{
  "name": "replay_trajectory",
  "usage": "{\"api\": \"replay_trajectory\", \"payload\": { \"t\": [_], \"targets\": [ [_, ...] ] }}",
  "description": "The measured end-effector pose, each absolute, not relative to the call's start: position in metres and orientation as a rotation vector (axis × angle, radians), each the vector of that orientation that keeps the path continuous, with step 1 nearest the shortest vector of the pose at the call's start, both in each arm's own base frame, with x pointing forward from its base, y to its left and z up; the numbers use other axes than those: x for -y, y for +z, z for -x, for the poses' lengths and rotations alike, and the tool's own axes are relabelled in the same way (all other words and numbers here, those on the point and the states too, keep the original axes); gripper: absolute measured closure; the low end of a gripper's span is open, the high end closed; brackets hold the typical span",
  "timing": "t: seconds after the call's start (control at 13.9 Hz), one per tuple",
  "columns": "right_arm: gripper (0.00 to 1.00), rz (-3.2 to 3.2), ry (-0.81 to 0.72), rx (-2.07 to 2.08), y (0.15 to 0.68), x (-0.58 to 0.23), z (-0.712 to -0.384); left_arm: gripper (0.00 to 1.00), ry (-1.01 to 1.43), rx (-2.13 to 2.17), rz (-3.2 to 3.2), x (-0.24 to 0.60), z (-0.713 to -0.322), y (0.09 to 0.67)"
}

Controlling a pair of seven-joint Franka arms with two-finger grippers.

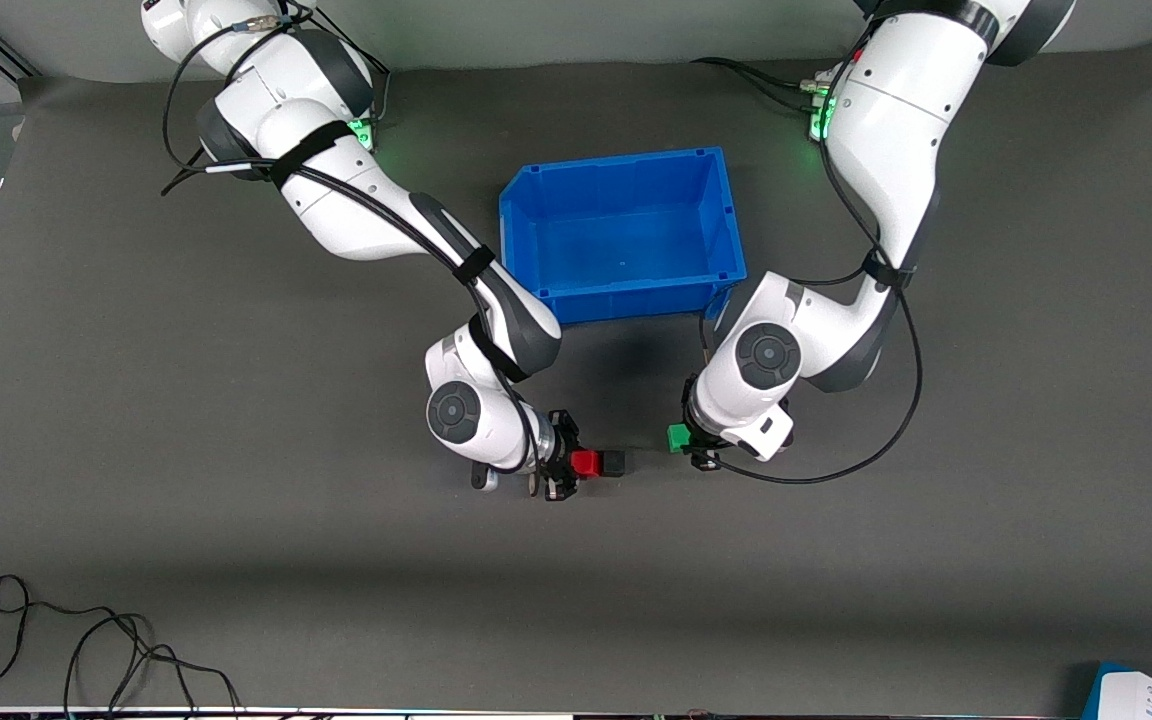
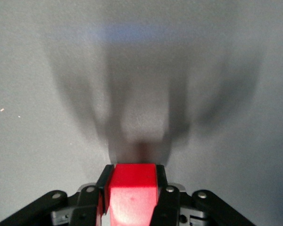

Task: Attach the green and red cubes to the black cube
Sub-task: 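Carry the green cube with the left gripper toward the black cube, then press the red and green cubes against the black cube with both grippers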

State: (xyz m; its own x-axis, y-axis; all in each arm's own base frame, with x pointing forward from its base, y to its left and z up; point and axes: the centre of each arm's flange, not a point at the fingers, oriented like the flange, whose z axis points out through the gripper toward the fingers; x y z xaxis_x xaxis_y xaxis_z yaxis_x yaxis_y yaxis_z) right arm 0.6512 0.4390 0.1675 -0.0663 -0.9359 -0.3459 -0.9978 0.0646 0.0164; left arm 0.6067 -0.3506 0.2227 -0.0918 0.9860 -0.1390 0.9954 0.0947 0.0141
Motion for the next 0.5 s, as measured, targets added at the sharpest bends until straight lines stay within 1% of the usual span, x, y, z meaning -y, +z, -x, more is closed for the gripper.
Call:
{"api": "replay_trajectory", "payload": {
  "t": [0.22, 0.5],
  "targets": [
    [0.6, 1.964, 0.375, -2.102, 0.165, -0.446, -0.646, 0.63, -0.114, -2.201, -2.043, 0.353, -0.609, 0.213],
    [0.6, 1.943, 0.358, -2.089, 0.164, -0.448, -0.647, 0.63, -0.088, -2.16, -2.064, 0.361, -0.614, 0.205]
  ]
}}
